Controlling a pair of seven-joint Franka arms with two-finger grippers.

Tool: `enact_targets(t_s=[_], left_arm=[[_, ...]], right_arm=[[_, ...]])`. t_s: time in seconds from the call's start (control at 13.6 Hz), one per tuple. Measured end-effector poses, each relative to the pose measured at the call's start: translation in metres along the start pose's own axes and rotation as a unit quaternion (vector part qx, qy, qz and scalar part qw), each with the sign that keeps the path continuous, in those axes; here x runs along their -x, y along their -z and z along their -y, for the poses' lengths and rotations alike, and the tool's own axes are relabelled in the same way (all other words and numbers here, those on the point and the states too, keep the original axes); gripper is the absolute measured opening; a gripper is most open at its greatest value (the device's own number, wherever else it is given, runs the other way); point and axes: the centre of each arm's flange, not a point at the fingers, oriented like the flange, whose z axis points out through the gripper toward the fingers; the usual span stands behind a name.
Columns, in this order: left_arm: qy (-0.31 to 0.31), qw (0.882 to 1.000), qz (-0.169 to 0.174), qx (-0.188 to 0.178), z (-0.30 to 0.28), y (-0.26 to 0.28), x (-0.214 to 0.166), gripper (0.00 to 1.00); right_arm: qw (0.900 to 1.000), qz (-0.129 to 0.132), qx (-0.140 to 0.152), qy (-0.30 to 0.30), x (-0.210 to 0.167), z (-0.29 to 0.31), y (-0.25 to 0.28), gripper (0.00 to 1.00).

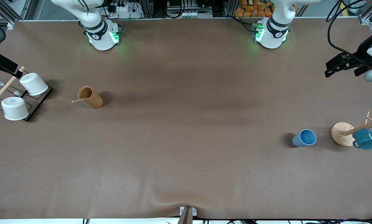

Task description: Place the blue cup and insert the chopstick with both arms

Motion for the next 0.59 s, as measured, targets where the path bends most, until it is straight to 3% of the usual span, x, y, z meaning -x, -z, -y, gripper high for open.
enact_targets(t_s=[0.59], left_arm=[[0.014,1.000,0.009,-0.003,0.015,-0.016,-0.013,1.00]], right_arm=[[1.000,0.007,0.001,0.000,-0.004,0.001,-0.007,1.00]])
